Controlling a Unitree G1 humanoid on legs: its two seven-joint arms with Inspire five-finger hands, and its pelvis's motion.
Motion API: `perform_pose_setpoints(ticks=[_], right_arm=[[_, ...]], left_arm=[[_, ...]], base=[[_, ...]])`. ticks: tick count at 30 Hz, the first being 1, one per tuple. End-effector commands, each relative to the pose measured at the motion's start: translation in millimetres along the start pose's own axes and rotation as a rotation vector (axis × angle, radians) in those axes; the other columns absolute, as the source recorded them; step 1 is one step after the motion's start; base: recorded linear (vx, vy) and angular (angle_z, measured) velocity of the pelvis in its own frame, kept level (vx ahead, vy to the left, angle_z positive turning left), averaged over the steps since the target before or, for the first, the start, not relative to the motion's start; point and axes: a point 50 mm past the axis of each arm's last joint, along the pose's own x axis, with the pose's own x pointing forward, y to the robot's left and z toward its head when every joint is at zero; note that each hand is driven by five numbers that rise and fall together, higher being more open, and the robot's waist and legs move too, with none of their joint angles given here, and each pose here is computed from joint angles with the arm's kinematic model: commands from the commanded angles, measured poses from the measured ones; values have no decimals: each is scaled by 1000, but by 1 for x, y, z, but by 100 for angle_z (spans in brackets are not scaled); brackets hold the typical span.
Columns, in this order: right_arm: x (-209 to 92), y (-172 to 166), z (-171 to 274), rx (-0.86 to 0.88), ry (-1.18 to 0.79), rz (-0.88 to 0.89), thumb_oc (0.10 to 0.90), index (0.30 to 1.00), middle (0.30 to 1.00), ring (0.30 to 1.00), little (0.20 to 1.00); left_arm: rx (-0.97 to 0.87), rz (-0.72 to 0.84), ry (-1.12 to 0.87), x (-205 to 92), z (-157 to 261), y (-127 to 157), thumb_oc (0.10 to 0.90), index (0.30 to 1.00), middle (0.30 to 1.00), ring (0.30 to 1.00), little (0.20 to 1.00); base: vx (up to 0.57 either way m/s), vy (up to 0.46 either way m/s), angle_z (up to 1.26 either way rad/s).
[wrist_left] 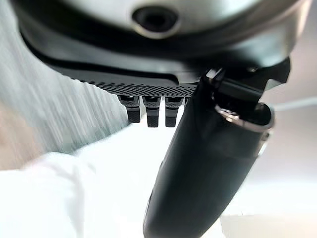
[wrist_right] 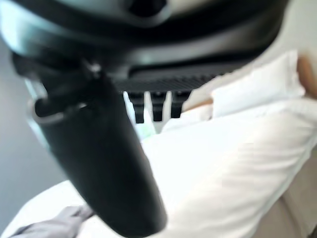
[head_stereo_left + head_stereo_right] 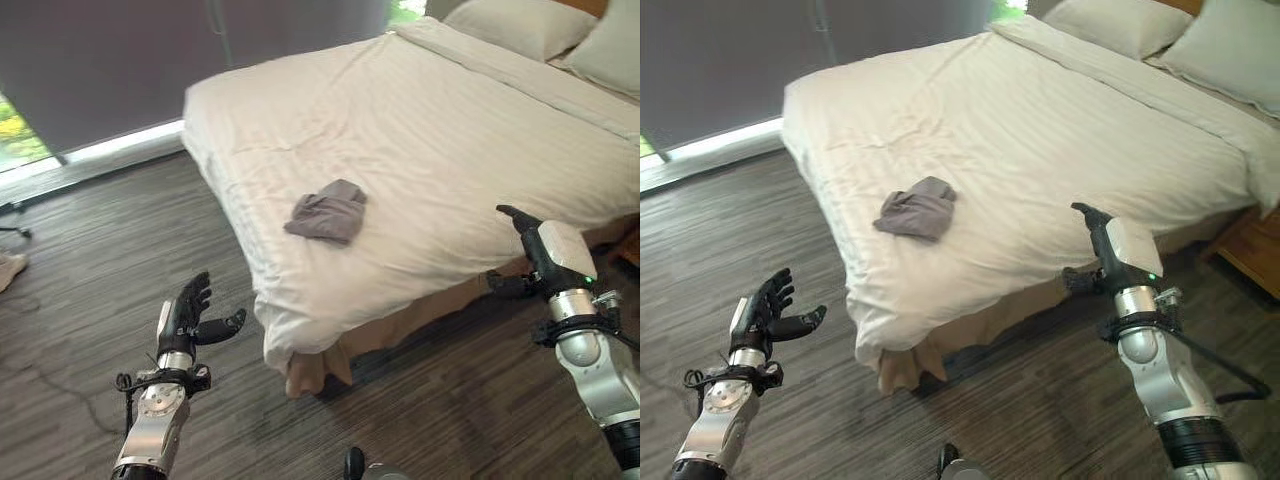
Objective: Pick up bed clothes into laundry basket.
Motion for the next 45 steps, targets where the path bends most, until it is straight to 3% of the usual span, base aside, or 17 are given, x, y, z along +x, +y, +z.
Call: perform_pose_setpoints(ticks=[1,9,14,21,33,36,45], right_arm=[[21,-52,56,-6,-271,-217,800,900,900,900,900],[22,-40,77,48,-341,-176,800,900,900,900,900],[23,-27,80,65,-343,-126,800,900,900,900,900],[39,-12,69,52,-261,-56,800,900,900,900,900],[80,-37,75,-19,-216,-125,800,900,900,900,900],[74,-44,52,-26,-145,-138,800,900,900,900,900],[71,-33,52,-5,-137,-105,800,900,900,900,900]], left_arm=[[-21,34,-357,4,73,14,800,900,900,900,900],[-65,10,-450,-2,92,13,800,900,900,900,900],[-84,80,-544,-8,110,27,800,900,900,900,900],[28,126,-573,2,121,34,800,900,900,900,900],[86,122,-752,23,176,27,800,900,900,900,900],[50,89,-743,24,175,20,800,900,900,900,900],[143,67,-697,29,170,21,800,900,900,900,900]], base=[[189,43,-70],[168,53,-23],[47,32,18],[83,-9,15],[25,-33,15],[137,-17,50],[145,44,38]])
